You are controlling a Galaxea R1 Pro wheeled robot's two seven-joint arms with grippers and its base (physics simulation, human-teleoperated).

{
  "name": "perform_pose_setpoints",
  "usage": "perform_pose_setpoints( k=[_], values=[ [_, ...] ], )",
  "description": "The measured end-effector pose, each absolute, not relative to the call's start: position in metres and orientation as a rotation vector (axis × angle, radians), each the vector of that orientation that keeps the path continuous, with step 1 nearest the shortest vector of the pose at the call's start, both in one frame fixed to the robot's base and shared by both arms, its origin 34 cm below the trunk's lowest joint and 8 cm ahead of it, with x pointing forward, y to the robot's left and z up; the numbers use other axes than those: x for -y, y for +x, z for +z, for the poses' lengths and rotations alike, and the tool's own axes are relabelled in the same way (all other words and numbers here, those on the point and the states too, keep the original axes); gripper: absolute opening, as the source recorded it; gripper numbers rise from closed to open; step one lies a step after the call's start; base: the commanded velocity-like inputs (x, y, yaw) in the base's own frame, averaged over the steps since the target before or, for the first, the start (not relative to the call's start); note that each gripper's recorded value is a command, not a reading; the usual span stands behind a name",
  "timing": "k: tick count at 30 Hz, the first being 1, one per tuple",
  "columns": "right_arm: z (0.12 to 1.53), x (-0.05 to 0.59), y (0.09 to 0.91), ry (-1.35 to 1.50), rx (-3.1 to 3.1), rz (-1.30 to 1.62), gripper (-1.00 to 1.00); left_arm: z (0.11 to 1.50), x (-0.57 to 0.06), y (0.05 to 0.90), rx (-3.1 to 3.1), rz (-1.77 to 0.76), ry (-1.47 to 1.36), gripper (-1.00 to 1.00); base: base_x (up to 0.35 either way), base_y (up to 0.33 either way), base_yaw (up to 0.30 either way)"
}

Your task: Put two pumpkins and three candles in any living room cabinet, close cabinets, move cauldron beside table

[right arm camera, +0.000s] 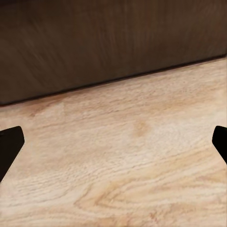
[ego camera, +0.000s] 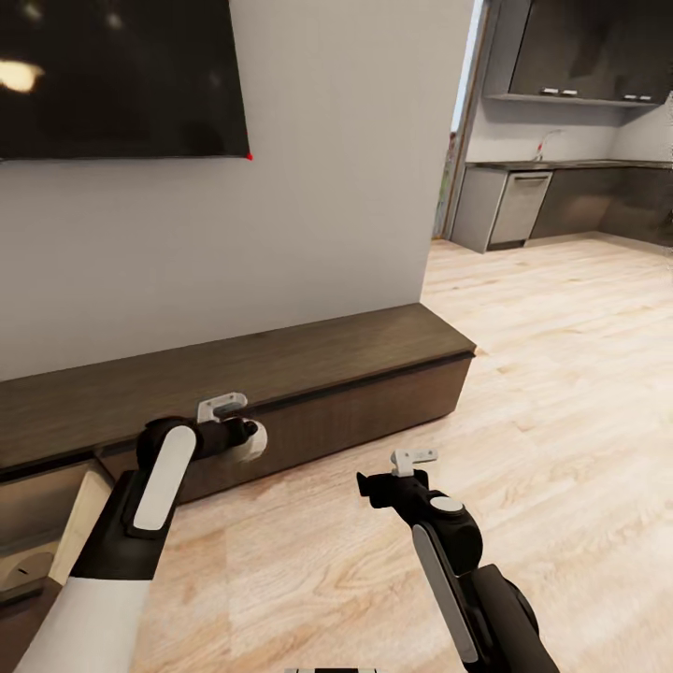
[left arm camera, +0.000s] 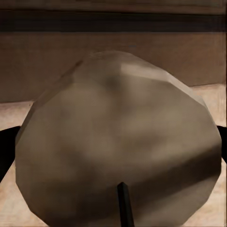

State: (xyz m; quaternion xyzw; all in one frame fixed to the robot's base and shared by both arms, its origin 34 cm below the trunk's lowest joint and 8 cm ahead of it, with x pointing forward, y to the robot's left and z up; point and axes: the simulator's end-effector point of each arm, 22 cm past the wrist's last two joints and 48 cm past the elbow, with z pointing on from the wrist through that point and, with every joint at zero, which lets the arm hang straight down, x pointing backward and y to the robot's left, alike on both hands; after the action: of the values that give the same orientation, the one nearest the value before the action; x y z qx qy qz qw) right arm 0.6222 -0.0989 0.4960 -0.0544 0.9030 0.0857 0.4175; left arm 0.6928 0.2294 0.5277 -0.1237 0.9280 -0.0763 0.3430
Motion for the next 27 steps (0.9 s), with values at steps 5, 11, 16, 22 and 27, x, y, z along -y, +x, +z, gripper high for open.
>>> perform_pose_setpoints(
  k=[5,11,16,22,27],
  values=[
    [0.508,0.098,0.622,-0.139,-2.245,0.214,1.00,0.549,-0.237,0.694,-2.370,-0.195,-0.333,-1.00,-0.011,0.000,0.000],
    [0.523,0.097,0.623,-0.140,-2.223,0.212,1.00,0.572,-0.246,0.695,-2.325,-0.198,-0.358,-1.00,-0.074,0.000,0.122],
    [0.537,0.097,0.626,-0.140,-2.219,0.210,1.00,0.591,-0.260,0.699,-2.298,-0.201,-0.407,-1.00,-0.073,0.000,0.222],
    [0.553,0.098,0.629,-0.140,-2.213,0.209,1.00,0.618,-0.264,0.703,-2.267,-0.204,-0.414,-1.00,-0.016,0.000,0.237],
    [0.566,0.098,0.632,-0.141,-2.209,0.208,1.00,0.638,-0.265,0.706,-2.246,-0.207,-0.412,-1.00,-0.002,0.000,0.240]
  ],
)
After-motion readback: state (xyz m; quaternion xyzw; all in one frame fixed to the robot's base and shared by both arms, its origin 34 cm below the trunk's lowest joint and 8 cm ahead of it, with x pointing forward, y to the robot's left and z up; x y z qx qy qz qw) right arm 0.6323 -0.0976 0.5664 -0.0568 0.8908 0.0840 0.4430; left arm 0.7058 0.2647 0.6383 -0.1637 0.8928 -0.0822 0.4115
